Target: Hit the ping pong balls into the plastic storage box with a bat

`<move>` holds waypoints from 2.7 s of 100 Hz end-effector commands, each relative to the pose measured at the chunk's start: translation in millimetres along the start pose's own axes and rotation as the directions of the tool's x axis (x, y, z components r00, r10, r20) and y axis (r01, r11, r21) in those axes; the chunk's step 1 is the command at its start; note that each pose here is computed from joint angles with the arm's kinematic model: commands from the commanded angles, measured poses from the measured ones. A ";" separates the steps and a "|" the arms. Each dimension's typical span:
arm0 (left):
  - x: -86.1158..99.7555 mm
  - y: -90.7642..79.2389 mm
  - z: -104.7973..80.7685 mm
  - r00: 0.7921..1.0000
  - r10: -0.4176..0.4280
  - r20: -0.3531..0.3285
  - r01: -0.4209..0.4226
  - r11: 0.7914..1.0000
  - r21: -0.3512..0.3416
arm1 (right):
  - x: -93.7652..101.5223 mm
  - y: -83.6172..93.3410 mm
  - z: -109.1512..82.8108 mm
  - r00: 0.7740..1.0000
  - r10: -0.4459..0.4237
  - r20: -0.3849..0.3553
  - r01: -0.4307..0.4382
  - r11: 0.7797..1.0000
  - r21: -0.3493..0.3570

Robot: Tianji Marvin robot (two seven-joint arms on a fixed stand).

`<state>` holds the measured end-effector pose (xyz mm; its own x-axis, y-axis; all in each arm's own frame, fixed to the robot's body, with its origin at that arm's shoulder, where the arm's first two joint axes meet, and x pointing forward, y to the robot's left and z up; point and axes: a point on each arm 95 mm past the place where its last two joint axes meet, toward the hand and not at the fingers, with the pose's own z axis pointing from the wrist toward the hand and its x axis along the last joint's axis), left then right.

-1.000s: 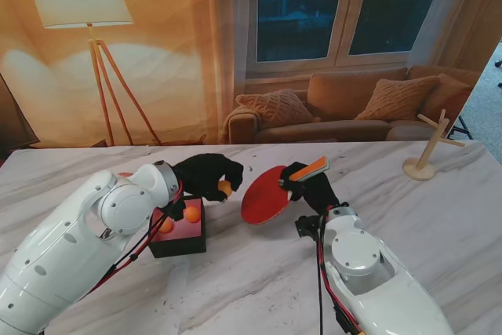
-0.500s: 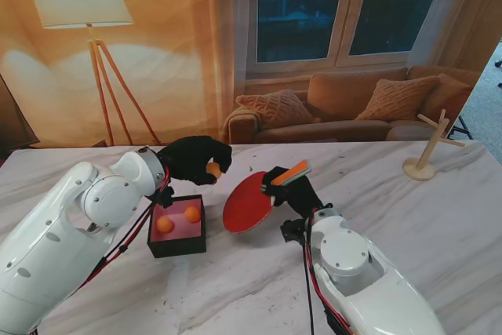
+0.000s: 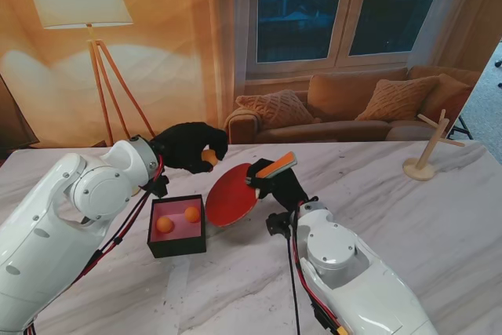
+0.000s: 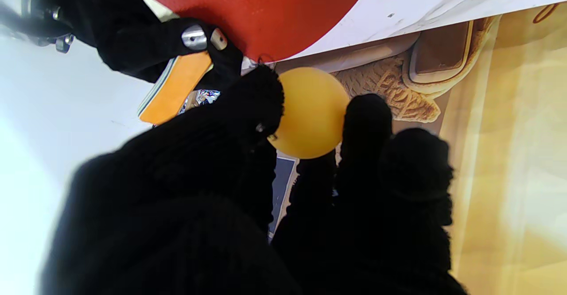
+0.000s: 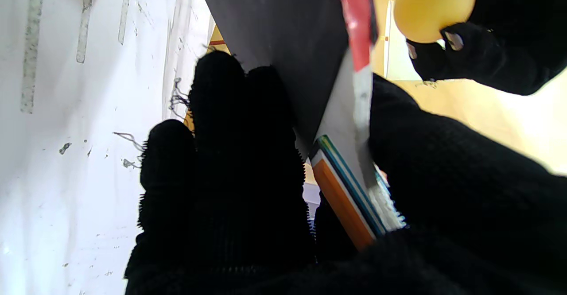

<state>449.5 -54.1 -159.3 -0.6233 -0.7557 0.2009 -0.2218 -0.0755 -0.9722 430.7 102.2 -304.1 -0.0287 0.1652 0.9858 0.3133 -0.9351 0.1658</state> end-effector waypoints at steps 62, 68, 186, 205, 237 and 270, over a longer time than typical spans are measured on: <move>7.1 -23.7 -4.7 1.000 -0.020 0.012 0.019 0.998 0.063 | -23.0 -14.0 7.3 0.996 0.009 0.093 -0.012 0.999 0.031; 7.8 -23.7 -4.6 1.000 -0.029 0.010 0.028 0.998 0.059 | -22.5 -14.7 6.7 0.995 0.011 0.094 -0.014 0.999 0.031; 3.6 -2.6 -6.7 0.999 -0.032 0.024 0.032 0.999 -0.014 | -19.8 -4.2 3.7 0.997 -0.027 0.066 0.025 0.999 0.024; -0.7 1.2 -11.1 0.998 -0.042 0.049 0.042 0.999 -0.010 | -16.7 8.8 -0.5 0.998 -0.049 0.050 0.050 0.999 -0.007; -10.6 18.7 -15.1 0.986 -0.123 0.112 0.130 0.990 -0.056 | -15.3 44.6 -8.6 0.990 -0.137 0.045 0.139 0.989 -0.051; -28.1 50.0 -12.2 0.939 -0.283 0.197 0.301 0.951 -0.066 | -24.2 81.3 -19.7 0.974 -0.207 0.092 0.215 0.973 -0.087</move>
<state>446.8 -31.2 -195.5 -0.4088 -0.8109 0.4188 -0.4142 -0.2441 -0.8769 439.3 24.7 -311.7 -0.0226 0.3717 0.9281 0.2136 -0.9051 0.3677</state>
